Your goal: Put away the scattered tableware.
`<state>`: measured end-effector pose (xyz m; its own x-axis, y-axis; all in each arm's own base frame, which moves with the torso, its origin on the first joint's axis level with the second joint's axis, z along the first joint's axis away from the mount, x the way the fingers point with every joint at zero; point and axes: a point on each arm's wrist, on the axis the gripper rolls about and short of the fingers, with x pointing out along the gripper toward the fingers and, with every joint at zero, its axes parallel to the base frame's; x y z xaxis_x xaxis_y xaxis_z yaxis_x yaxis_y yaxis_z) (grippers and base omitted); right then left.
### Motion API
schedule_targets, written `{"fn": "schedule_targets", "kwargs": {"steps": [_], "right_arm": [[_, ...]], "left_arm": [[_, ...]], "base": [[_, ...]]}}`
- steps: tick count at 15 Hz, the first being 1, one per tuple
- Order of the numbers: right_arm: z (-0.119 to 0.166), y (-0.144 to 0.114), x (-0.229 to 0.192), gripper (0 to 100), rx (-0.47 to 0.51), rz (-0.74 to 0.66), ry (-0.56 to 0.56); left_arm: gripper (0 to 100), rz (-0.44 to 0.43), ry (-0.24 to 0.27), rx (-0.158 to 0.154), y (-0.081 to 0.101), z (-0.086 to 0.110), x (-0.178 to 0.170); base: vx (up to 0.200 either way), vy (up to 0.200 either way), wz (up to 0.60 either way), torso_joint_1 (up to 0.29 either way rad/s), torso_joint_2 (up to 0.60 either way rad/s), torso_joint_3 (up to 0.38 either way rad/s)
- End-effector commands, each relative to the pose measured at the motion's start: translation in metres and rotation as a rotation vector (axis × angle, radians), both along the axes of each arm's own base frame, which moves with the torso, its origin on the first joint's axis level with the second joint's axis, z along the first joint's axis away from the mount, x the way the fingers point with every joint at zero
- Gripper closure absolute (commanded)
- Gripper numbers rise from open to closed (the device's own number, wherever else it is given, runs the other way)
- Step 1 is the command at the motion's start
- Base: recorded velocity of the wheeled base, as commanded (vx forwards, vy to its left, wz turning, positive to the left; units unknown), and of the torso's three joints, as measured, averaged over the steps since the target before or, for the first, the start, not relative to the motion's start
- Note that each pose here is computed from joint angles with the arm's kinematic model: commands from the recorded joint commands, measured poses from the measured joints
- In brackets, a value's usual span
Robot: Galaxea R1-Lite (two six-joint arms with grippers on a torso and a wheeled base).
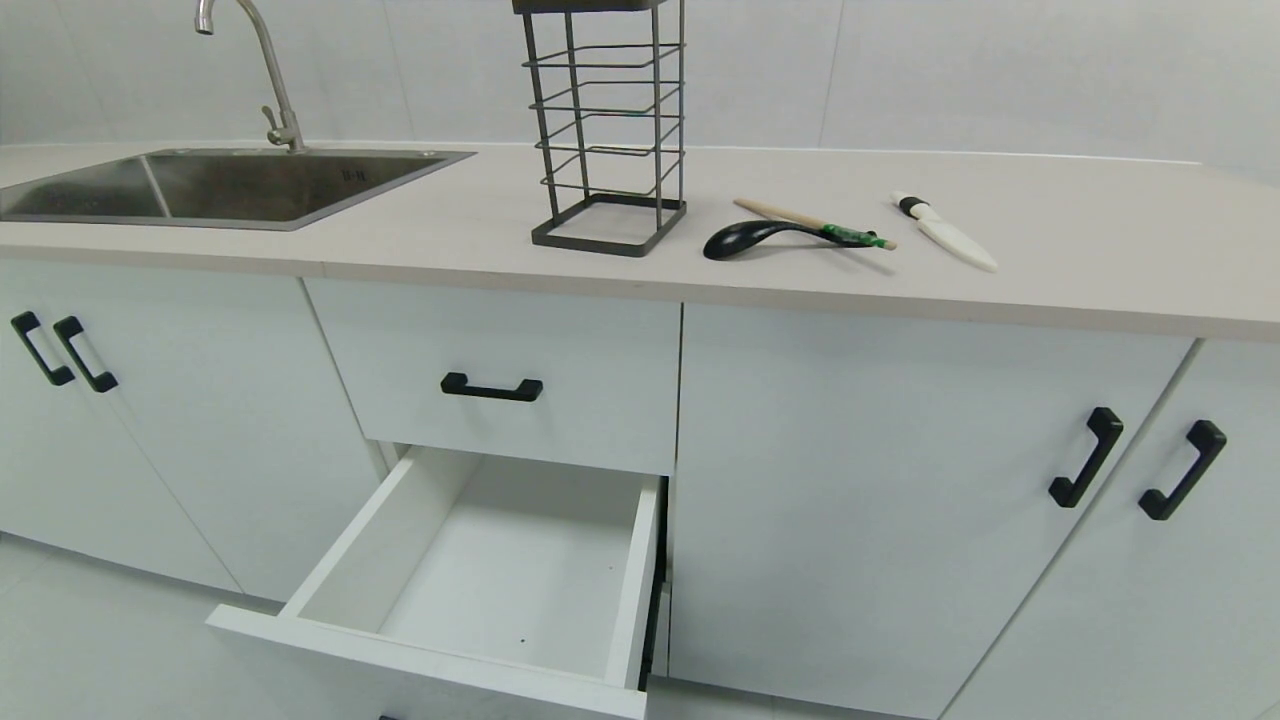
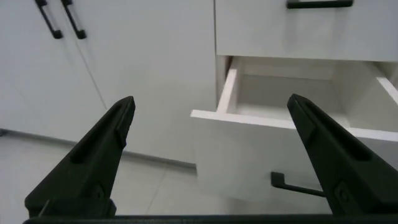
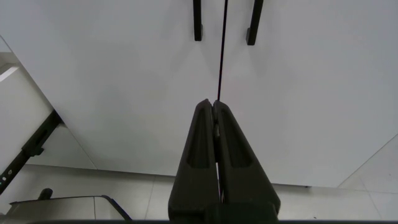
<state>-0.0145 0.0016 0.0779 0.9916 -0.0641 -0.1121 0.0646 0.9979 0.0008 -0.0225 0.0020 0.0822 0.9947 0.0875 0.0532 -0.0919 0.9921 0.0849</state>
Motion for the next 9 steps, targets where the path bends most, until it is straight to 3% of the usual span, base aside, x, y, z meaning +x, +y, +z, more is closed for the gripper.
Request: {"fn": "schedule_targets", "kwargs": {"steps": [1, 2, 4, 8, 9], "right_arm": [[0.0000, 0.0000, 0.0001, 100, 0.000, 0.000, 0.001], [-0.0001, 0.0000, 0.0001, 100, 0.000, 0.000, 0.003], [-0.0001, 0.0000, 0.0000, 100, 0.000, 0.000, 0.001], [-0.0001, 0.0000, 0.0000, 100, 0.000, 0.000, 0.001], [-0.0001, 0.0000, 0.0000, 100, 0.000, 0.000, 0.001]], "left_arm": [[0, -0.056, -0.007, -0.010, -0.0012, -0.0006, -0.0005], [0, -0.154, 0.048, -0.056, -0.0034, -0.0063, -0.0004], [0, -0.144, 0.049, -0.080, -0.0032, -0.0064, -0.0004], [0, -0.146, 0.049, -0.073, -0.0032, -0.0064, -0.0004], [0, -0.141, 0.050, -0.089, -0.0031, -0.0066, -0.0003]], "base": [[0.000, 0.000, 0.00, 0.000, 0.00, 0.000], [0.000, 0.000, 0.00, 0.000, 0.00, 0.000], [0.000, 0.000, 0.00, 0.000, 0.00, 0.000], [0.000, 0.000, 0.00, 0.000, 0.00, 0.000], [0.000, 0.000, 0.00, 0.000, 0.00, 0.000]]}}
